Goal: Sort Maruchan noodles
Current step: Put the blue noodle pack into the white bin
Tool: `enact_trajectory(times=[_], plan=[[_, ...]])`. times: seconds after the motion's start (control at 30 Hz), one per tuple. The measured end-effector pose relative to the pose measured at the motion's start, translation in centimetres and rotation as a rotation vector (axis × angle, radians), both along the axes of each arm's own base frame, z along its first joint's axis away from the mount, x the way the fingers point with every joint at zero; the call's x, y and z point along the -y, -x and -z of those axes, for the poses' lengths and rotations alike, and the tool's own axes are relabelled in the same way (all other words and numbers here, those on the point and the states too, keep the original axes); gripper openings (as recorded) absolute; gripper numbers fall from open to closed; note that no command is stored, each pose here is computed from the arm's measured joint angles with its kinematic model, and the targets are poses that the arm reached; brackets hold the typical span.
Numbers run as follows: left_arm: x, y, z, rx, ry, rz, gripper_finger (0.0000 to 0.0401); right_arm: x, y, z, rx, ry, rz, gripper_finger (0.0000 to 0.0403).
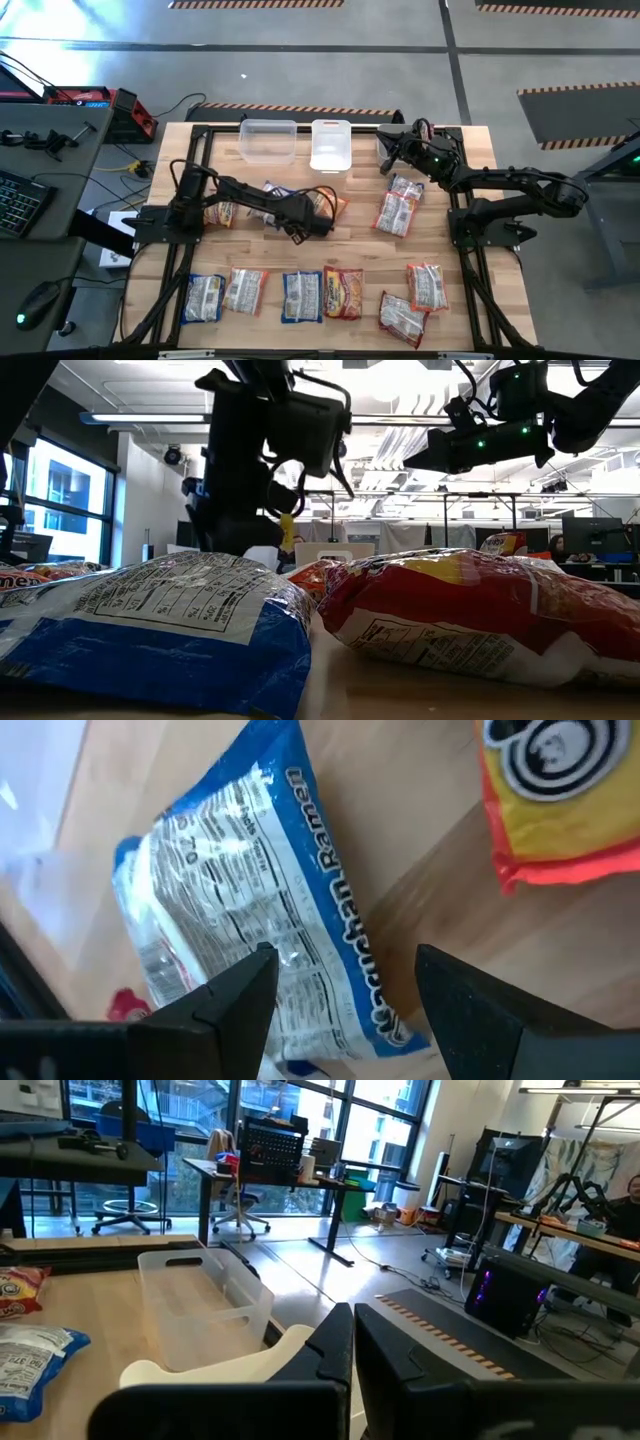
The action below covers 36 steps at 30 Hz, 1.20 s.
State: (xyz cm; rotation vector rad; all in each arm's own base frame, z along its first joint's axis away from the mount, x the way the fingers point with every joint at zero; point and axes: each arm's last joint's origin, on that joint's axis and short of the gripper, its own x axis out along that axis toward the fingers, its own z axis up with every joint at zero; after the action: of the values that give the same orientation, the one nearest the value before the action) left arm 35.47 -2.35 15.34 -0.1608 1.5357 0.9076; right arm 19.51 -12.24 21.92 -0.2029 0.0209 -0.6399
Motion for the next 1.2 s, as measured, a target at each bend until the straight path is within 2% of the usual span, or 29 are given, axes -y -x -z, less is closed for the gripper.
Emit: enact_trajectory(times=[0.37,0.7,0.93,1.2], plan=[[-0.6,0.0,0.2,-0.008,0.038,-0.044,0.0261,0.0,0.0,0.0,0.003,0.002,0.0,0.0],[-1.9,0.4,0.9,-0.078,0.055,-0.15,0.0247,0.0,0.0,0.0,0.004,0.002,0.001,0.0],[-2.0,1.0,1.6,-0.157,0.095,-0.121,0.0202,0.0,0.0,0.0,0.004,0.002,0.001,0.0],[-1.9,1.3,1.8,-0.205,0.187,-0.045,0.0093,0.0,0.0,0.0,0.005,0.002,0.001,0.0]])
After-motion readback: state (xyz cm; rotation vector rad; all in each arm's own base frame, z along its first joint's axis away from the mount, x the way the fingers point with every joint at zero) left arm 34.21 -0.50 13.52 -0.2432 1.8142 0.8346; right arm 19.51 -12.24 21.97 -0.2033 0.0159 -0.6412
